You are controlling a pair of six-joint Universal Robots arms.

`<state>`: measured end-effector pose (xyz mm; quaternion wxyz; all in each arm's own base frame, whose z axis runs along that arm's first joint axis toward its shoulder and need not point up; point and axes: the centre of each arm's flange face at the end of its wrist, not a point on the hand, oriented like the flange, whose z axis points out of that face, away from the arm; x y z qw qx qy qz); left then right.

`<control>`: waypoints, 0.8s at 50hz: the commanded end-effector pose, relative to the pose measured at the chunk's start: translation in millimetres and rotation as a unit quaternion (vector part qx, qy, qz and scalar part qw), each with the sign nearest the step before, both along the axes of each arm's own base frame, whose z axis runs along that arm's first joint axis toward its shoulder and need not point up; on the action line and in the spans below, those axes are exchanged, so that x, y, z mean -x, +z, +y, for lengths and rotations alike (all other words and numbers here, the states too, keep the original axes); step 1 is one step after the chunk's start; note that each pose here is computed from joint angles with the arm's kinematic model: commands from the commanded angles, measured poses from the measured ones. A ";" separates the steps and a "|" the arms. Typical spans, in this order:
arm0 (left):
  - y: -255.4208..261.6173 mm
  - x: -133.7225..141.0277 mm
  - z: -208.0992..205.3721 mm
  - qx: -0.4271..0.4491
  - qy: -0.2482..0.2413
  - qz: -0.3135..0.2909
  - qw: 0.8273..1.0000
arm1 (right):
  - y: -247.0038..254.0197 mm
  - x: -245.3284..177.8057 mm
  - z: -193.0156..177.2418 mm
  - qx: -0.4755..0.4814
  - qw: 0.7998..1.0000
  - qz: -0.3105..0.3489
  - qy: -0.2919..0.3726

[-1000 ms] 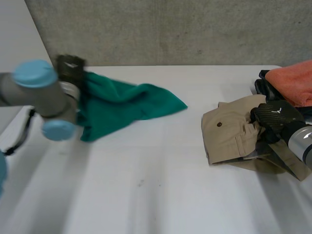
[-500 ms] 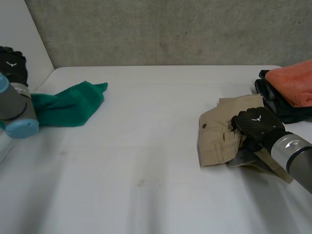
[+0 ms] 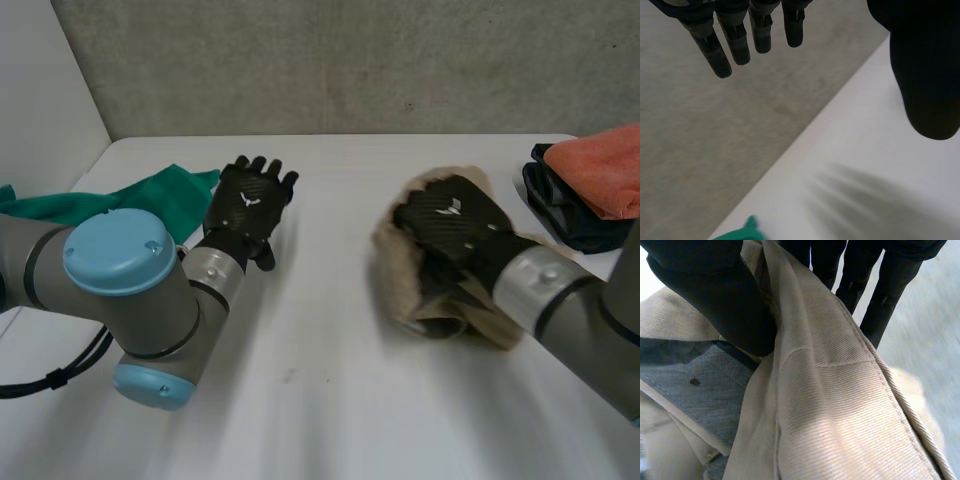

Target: Fold the laundry.

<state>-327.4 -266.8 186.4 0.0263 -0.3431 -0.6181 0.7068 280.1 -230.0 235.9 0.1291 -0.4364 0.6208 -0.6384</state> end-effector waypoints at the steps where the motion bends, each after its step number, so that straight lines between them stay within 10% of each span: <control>1: 41.5 -38.5 -27.7 0.041 0.113 0.031 0.992 | 34.8 -52.2 48.0 0.001 0.989 -0.055 0.140; 10: 76.6 -86.3 -29.0 0.073 0.177 0.047 0.980 | 44.9 -59.7 66.6 -0.019 0.965 -0.066 0.251; 26: 34.4 -69.2 -4.5 0.007 0.117 0.032 0.993 | -29.0 -4.4 -105.1 0.037 0.997 0.033 0.052; 40: 7.7 -56.3 23.3 -0.053 0.085 -0.002 0.995 | -13.9 23.6 -134.7 0.096 0.981 0.046 -0.162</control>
